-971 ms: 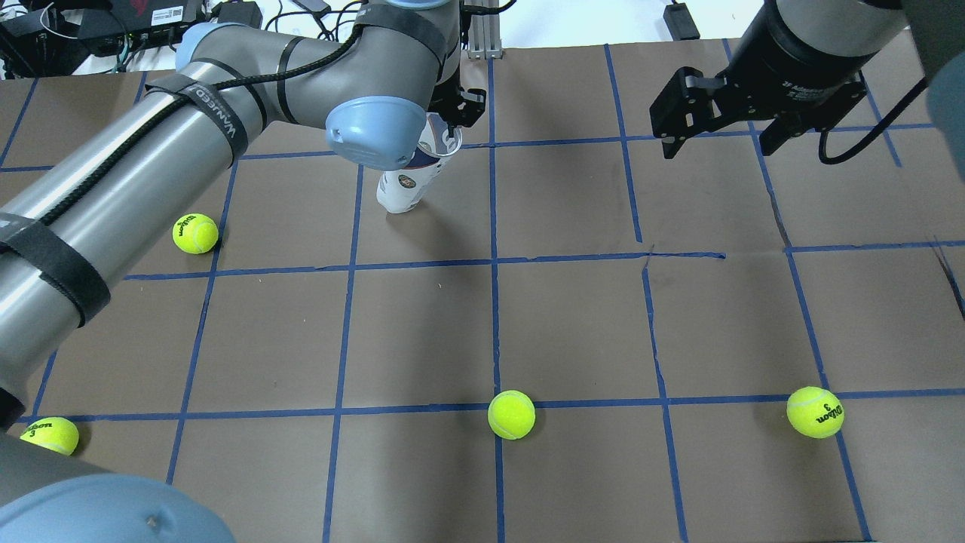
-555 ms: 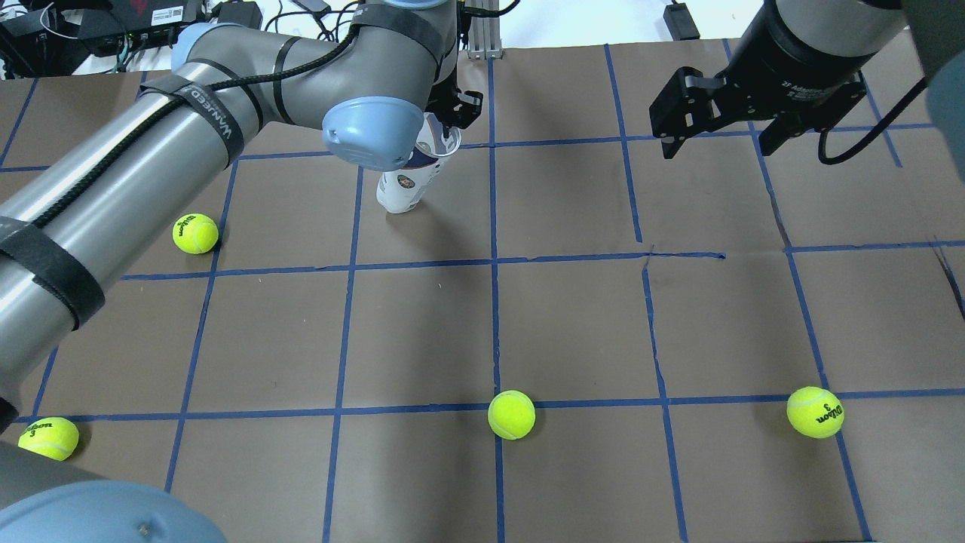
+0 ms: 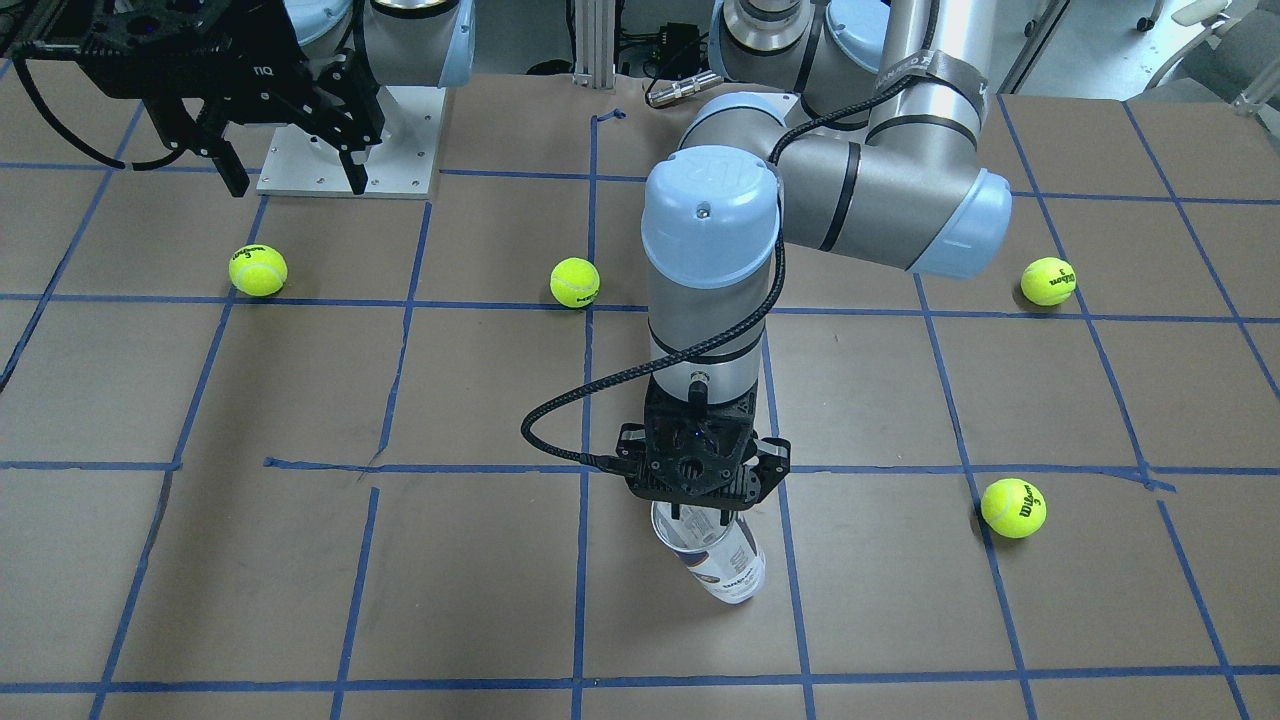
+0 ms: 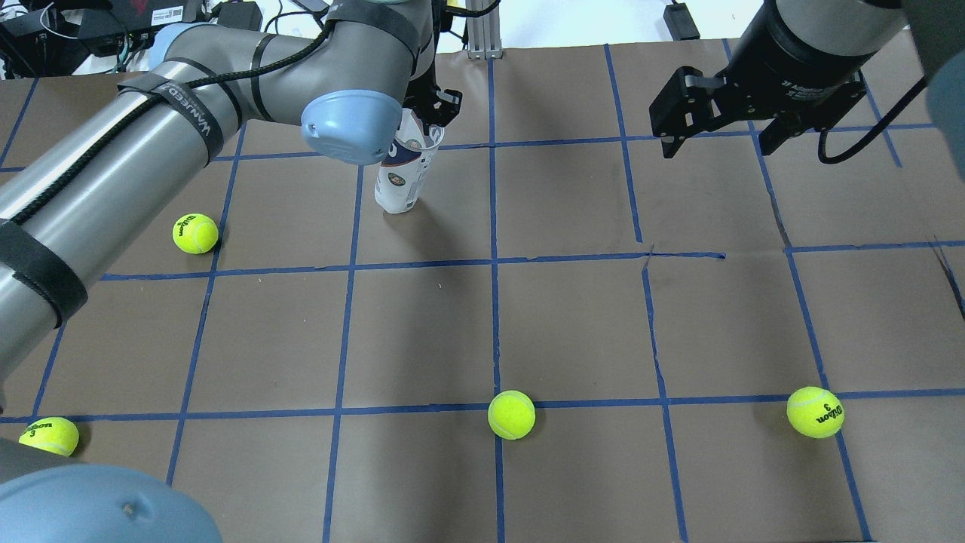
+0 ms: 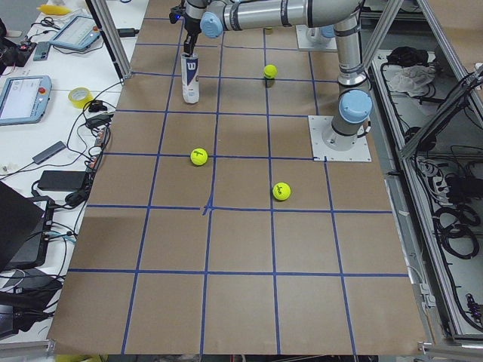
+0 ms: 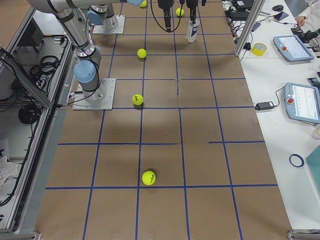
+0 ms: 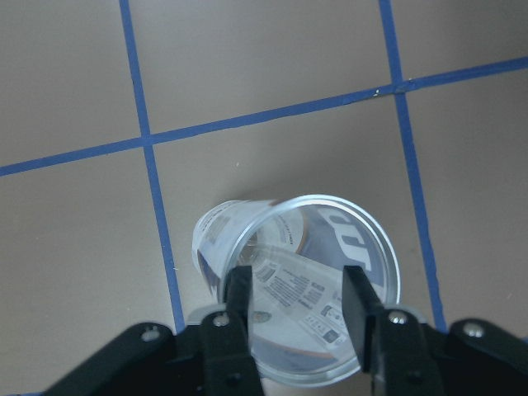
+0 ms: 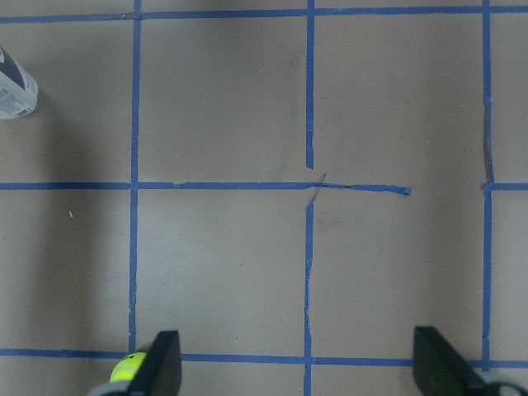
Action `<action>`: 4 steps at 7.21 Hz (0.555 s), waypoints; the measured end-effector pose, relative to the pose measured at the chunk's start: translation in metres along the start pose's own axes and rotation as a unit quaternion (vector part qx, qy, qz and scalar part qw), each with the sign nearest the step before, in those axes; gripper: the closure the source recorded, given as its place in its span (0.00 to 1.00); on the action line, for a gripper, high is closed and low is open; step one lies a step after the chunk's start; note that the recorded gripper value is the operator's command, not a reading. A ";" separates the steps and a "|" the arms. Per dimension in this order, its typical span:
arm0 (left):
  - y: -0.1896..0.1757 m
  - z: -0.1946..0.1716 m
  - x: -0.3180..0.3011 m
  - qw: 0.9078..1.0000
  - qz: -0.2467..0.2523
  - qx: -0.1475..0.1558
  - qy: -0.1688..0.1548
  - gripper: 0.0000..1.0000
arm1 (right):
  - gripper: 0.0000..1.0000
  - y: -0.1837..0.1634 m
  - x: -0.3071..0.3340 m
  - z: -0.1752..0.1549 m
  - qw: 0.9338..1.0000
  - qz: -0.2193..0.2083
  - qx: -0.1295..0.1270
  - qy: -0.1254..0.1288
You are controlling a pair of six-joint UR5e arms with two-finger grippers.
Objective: Lift up tennis ball bucket
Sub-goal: 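Set the can upright on the table with the left gripper, then open the left gripper and raise it above the standing can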
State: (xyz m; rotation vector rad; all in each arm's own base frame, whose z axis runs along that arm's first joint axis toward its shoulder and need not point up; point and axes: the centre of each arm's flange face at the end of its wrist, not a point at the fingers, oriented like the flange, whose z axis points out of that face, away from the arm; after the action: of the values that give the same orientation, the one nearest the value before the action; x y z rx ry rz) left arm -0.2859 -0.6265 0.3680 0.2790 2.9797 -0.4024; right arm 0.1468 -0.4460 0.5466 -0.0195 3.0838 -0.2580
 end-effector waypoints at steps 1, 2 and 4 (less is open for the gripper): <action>-0.003 0.000 -0.007 1.000 -0.002 0.005 -0.001 0.46 | 0.00 0.000 0.000 0.000 1.000 0.000 0.000 0.000; -0.007 -0.002 -0.019 1.000 -0.008 0.013 -0.002 0.45 | 0.00 0.000 0.000 0.000 1.000 0.001 0.000 0.000; -0.012 -0.010 -0.037 0.999 -0.017 0.033 -0.003 0.34 | 0.00 0.000 0.000 0.000 1.000 0.001 0.000 -0.001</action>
State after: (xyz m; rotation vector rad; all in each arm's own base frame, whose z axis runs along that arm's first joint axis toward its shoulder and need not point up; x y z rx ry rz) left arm -0.2533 -0.6413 0.3858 0.2332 2.9726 -0.5056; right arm 0.1470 -0.4461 0.5466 -0.0176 3.0824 -0.2580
